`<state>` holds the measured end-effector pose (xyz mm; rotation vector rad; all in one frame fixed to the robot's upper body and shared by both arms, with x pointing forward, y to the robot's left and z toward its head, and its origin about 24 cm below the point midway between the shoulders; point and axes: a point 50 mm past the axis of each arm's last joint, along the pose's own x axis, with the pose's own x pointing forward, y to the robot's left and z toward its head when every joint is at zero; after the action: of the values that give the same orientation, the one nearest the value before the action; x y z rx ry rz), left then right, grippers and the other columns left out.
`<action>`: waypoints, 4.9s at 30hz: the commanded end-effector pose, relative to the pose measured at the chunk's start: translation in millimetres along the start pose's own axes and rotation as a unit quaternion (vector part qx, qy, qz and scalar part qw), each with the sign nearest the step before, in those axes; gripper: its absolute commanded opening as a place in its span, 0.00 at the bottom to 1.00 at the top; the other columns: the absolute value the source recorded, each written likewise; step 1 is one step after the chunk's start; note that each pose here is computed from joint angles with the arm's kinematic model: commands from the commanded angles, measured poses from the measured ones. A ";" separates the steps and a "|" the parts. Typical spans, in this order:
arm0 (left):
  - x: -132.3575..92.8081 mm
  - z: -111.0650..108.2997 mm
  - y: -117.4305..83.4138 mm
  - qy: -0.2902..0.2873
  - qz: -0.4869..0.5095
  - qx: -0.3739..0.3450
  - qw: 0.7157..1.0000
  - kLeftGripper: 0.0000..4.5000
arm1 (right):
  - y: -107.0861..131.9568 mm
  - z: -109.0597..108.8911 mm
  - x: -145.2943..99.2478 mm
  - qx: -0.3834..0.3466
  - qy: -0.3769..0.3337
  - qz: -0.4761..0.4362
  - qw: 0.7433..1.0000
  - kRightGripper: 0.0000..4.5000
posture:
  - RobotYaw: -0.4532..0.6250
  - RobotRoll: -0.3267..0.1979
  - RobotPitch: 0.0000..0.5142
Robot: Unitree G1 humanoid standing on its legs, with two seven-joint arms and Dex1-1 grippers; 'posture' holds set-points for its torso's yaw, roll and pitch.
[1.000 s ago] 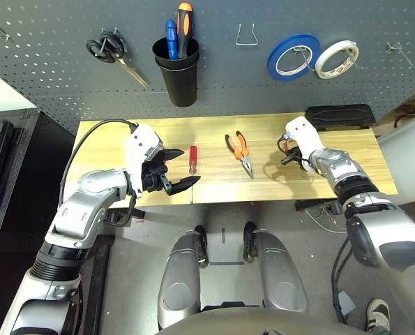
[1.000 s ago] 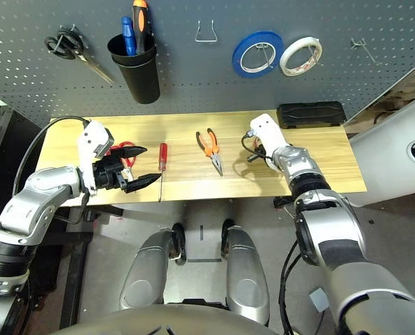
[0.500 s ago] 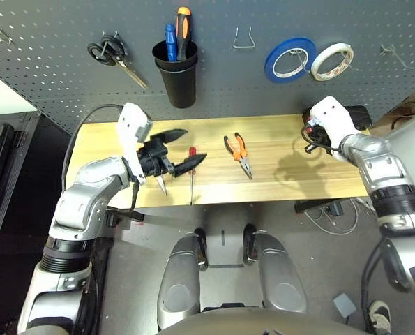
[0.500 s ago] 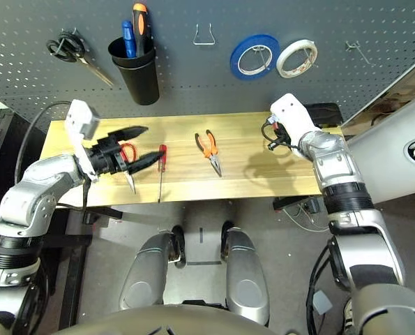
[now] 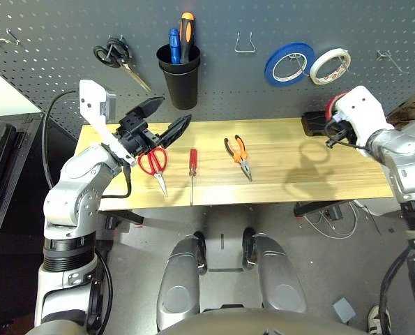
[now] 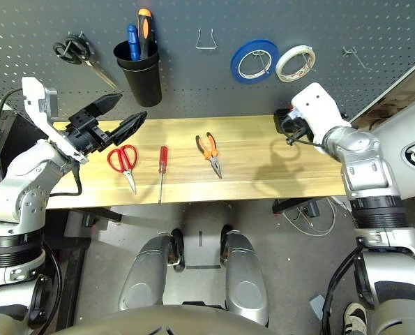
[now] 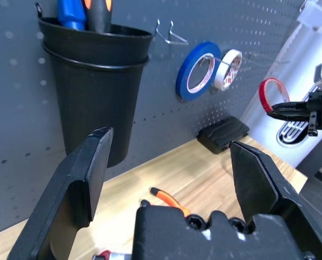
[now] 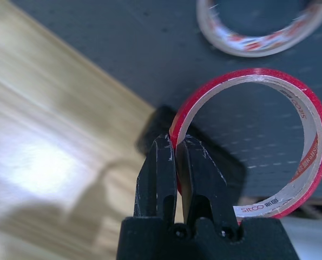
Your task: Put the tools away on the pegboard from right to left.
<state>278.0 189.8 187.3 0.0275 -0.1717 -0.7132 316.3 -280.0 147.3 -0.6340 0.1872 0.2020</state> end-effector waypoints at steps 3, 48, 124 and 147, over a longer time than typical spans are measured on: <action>-0.5 0.8 -3.1 -0.002 -0.008 0.001 1.000 1.00 | -7.1 -1.7 -13.6 -0.026 -0.035 -0.033 0.999 0.01 | 0.41 0.62 0.34; 13.1 9.2 -27.2 0.016 -0.117 0.047 0.992 1.00 | -65.7 -4.7 19.9 0.145 -0.027 -0.146 0.978 0.01 | 0.41 0.62 0.34; -17.7 -46.8 -17.1 0.199 -0.179 0.032 0.963 1.00 | 188.6 35.8 99.5 0.160 0.228 0.253 0.926 1.00 | 0.48 0.62 0.47; -30.2 -38.3 -36.5 0.197 -0.184 0.018 0.963 1.00 | 211.8 45.2 103.9 0.195 0.215 0.192 0.937 1.00 | 0.51 0.62 0.60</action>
<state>243.1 179.9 142.2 0.2400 0.1935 -1.0592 374.1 -70.7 47.0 -0.2377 0.7336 0.4022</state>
